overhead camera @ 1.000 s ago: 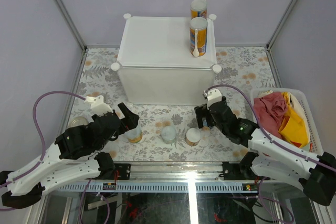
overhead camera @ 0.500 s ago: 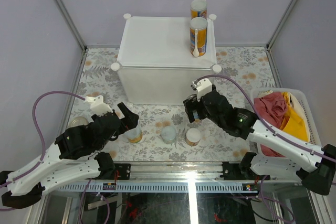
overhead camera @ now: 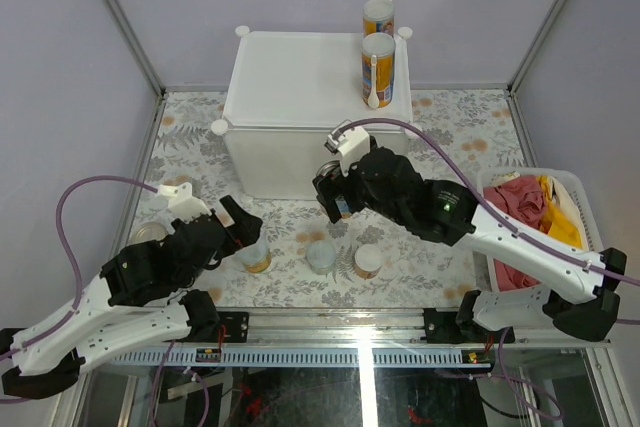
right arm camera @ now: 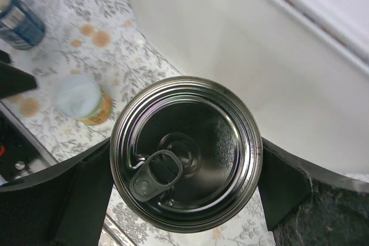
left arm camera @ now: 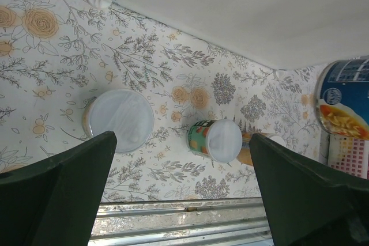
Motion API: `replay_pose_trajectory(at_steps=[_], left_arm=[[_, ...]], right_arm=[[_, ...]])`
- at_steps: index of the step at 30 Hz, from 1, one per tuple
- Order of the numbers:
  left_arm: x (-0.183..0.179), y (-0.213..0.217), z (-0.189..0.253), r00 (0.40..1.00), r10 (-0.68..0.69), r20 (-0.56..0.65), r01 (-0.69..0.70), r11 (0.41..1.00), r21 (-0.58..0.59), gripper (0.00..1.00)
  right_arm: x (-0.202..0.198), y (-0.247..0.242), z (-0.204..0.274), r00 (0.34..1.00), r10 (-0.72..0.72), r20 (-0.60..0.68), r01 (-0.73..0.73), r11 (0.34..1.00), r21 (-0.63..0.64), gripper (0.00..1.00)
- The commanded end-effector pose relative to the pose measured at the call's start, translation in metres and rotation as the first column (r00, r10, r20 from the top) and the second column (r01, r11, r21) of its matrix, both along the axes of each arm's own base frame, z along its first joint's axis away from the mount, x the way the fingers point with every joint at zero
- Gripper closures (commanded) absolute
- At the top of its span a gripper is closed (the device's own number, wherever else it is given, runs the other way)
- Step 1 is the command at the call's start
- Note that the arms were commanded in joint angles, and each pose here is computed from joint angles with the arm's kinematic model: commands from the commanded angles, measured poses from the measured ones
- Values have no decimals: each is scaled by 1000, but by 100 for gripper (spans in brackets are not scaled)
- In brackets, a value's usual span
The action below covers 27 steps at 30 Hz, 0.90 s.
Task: Place and organize the canned foods onto the counter
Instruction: Pick up the canned food from the center of the board, then place the canned food on the counter.
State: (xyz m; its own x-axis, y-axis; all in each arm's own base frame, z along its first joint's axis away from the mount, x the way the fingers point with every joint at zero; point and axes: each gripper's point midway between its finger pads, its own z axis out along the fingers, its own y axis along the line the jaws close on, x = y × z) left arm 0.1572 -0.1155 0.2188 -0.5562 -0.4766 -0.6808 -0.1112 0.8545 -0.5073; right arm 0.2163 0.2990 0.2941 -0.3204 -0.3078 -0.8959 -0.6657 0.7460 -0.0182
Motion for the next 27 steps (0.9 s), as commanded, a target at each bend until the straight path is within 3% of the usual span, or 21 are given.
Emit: replay_pose_trajectory(at_steps=[1,22,27], left_arm=[[4,7,3,999,39,30,-39,999,-4,0],[-1,11,1,999,22,40,-21,999,-24,0],[-2,13,4,999,16,48,-15,1000,-25,0]], right_arm=[[-3,26,114,983,40,180,-83,968,237,94],[26,91,236,938,32,346,-156,928,338,95],[37,107,245,929,16,371,-154,926,345,96]])
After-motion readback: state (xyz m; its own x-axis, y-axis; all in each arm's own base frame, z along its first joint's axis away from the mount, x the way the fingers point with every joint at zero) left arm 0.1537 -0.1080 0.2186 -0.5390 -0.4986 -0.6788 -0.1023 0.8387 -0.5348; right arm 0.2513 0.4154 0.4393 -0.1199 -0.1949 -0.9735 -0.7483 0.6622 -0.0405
